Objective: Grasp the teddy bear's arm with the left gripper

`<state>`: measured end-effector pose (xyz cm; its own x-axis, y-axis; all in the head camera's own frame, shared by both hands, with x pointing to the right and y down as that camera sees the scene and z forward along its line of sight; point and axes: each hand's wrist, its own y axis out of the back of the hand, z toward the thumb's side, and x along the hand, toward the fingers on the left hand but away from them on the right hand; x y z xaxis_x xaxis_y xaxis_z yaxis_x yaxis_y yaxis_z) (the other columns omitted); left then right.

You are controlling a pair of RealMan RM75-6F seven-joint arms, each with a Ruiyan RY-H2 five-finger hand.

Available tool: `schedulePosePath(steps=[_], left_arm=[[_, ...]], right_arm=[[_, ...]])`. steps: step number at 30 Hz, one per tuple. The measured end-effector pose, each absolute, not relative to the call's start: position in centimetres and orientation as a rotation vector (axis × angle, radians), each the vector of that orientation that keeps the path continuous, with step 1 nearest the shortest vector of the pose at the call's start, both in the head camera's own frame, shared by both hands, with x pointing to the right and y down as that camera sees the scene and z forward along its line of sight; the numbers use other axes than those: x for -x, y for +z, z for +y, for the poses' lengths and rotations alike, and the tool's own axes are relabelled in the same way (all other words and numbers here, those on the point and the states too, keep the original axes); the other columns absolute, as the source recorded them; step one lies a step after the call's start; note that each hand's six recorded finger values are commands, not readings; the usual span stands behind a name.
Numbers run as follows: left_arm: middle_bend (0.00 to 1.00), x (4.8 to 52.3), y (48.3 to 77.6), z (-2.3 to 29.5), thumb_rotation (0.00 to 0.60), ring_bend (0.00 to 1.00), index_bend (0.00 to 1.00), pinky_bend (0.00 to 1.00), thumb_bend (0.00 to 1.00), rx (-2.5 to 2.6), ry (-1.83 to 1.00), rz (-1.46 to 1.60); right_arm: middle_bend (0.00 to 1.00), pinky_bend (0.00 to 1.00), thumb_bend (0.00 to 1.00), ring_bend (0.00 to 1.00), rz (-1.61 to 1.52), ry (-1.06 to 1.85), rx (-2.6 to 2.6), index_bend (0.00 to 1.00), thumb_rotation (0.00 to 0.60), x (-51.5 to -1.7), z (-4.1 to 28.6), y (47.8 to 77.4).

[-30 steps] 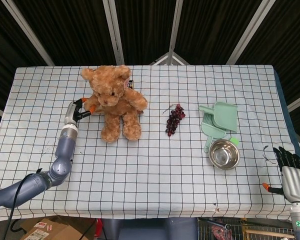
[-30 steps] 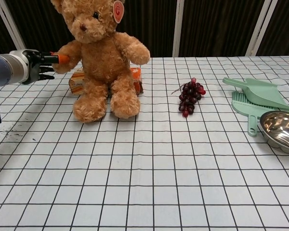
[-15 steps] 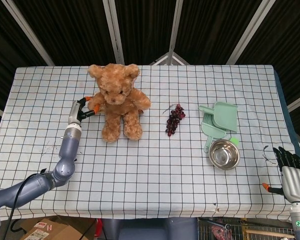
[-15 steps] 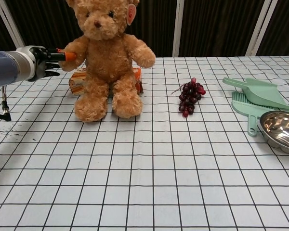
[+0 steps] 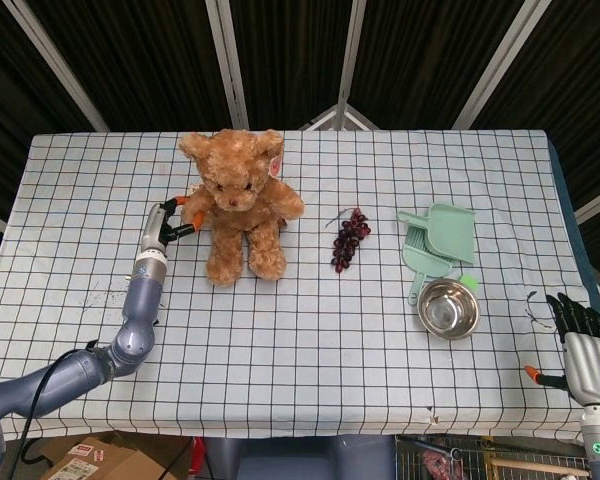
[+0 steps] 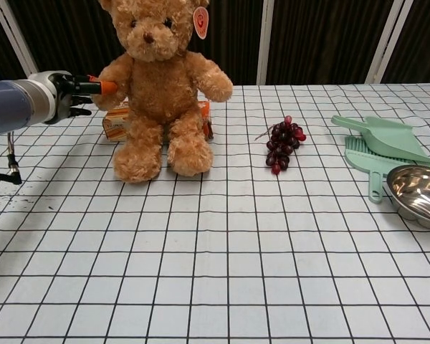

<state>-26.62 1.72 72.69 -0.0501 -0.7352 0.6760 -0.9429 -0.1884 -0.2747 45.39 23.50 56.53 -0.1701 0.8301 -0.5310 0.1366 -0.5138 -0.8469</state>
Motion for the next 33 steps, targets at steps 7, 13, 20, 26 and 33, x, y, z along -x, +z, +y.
schedulePosePath(steps=[7, 13, 20, 26, 33], left_arm=[[0.22, 27.0, 72.9, 1.8, 0.6, 0.0, 0.51, 0.0, 0.53, -1.927, 1.094, -1.803], [0.21, 26.9, 72.8, 1.9, 0.6, 0.0, 0.47, 0.0, 0.5, -1.93, 1.096, -1.805], [0.14, 26.9, 72.1, 1.8, 0.6, 0.0, 0.26, 0.0, 0.47, -1.953, 1.077, -1.808], [0.07, 27.2, 71.9, 2.1, 0.6, 0.0, 0.12, 0.0, 0.43, -1.958, 1.045, -1.766], [0.06, 27.3, 70.7, 2.7, 0.6, 0.0, 0.09, 0.0, 0.42, -2.014, 1.013, -1.75]], right_arm=[[0.0, 0.0, 0.13, 0.0, -1.116, 1.738, 1.574, 0.0, 0.6, -45.5, 23.5, 56.6], [0.0, 0.0, 0.13, 0.0, -1.109, 1.741, 1.574, 0.0, 0.6, -45.4, 23.5, 56.7], [0.0, 0.0, 0.13, 0.0, -1.112, 1.742, 1.572, 0.0, 0.6, -45.4, 23.5, 56.6], [0.0, 0.0, 0.13, 0.0, -1.113, 1.744, 1.571, 0.0, 0.6, -45.5, 23.5, 56.6], [0.0, 0.0, 0.13, 0.0, -1.115, 1.741, 1.576, 0.0, 0.6, -45.4, 23.4, 56.6]])
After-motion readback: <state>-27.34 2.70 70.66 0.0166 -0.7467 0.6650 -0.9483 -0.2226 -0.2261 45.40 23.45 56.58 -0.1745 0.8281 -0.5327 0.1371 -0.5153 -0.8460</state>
